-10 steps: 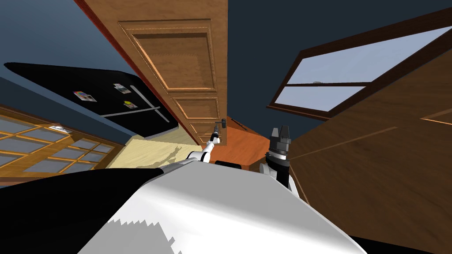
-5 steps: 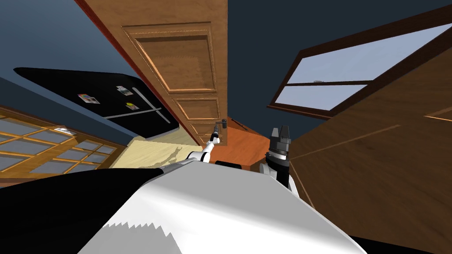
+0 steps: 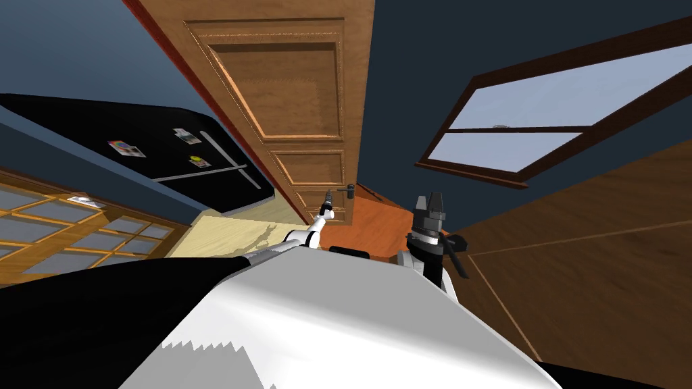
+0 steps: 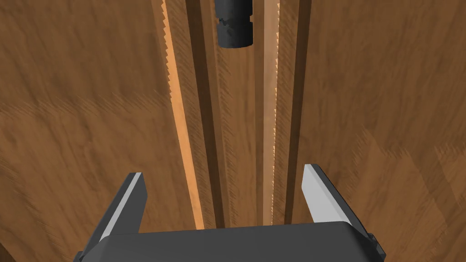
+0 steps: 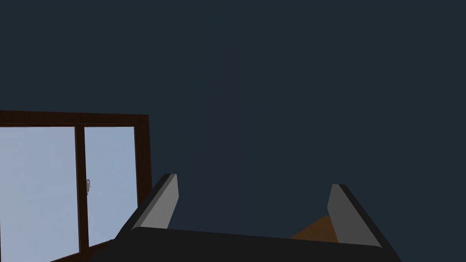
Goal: Push the door open
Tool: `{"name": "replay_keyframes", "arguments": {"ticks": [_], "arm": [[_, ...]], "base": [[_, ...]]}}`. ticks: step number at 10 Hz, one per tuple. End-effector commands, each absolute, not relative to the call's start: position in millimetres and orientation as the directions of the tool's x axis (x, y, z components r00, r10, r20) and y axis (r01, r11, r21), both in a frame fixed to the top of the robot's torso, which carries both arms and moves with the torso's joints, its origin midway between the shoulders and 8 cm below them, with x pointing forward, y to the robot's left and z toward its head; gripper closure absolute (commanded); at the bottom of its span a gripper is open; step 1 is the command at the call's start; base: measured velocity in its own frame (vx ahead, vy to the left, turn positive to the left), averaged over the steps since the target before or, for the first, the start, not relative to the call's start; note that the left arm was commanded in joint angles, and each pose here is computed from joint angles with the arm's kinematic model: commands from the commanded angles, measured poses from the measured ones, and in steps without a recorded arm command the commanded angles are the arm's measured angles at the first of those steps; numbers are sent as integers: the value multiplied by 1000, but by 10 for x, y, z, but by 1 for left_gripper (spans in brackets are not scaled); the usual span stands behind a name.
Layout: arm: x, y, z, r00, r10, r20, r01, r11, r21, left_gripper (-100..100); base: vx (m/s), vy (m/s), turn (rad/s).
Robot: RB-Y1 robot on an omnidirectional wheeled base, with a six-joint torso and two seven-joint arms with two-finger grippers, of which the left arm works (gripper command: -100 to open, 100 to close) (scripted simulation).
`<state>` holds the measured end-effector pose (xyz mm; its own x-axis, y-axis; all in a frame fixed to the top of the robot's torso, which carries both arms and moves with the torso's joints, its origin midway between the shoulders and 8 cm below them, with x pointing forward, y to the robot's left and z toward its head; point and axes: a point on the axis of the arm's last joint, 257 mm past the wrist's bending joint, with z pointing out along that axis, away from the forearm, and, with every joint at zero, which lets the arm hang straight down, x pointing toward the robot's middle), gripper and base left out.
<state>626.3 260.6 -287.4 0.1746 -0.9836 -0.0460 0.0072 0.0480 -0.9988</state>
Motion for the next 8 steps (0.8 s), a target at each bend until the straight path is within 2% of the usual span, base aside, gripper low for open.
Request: {"name": "replay_keyframes", "arguments": {"ticks": [1, 3, 5, 6, 8], "arm": [[6269, 2751, -2826, 189, -980, -62, 12, 66, -998, -100], [6278, 3004, -2760, 218, -972, -92, 18, 98, -995, -100], [6279, 3250, -2692, 254, -960, -117, 23, 127, -992, -100], [6276, 3295, -2683, 269, -956, -118, 23, 129, -991, -100], [6268, 3235, -2713, 278, -955, -104, 21, 114, -993, -100]], "base": [[108, 185, -25], [102, 172, -45], [117, 114, -104], [172, -29, -165], [107, -126, -62]]}}
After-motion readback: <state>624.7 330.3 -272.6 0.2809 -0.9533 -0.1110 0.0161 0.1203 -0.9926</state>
